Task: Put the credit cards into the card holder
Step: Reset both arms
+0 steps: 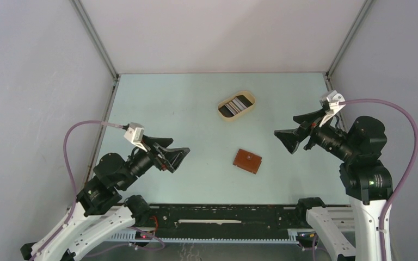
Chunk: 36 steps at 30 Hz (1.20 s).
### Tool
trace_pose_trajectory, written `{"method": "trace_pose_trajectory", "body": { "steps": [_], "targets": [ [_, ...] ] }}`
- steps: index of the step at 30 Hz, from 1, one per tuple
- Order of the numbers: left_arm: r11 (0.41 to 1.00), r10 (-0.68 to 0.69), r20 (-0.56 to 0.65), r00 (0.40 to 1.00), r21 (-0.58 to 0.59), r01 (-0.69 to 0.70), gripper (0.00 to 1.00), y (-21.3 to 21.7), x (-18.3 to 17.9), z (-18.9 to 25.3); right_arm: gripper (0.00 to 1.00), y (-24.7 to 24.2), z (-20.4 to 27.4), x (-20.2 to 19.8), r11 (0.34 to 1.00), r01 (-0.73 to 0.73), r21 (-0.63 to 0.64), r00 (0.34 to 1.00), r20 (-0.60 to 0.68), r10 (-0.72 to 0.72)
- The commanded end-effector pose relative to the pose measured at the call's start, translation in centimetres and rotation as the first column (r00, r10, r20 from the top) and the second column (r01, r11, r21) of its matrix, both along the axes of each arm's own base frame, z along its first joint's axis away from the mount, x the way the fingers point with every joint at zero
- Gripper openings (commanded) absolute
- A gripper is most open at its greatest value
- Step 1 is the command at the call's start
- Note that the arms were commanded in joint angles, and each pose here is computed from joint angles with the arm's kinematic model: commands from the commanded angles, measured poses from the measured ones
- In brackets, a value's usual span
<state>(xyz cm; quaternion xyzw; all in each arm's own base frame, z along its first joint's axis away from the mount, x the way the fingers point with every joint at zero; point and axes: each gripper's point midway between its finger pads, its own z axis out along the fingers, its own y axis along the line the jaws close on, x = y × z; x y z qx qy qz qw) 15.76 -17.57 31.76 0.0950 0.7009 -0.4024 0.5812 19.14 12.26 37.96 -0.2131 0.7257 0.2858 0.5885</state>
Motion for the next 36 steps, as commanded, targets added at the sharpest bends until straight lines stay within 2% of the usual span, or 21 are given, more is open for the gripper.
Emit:
{"method": "trace_pose_trajectory", "body": {
  "steps": [1,36],
  "targets": [
    [0.999,0.015,0.036,0.999,-0.029,-0.014,1.0,0.69,-0.28,1.87,1.0,0.12,0.43,-0.02,1.0,-0.004,0.025,1.0,0.01,0.004],
    [0.999,0.038,0.056,0.998,-0.037,-0.036,1.0,1.05,0.0,0.98,1.0,-0.11,0.07,0.3,1.0,0.0,0.024,1.0,0.016,-0.001]
  ]
}}
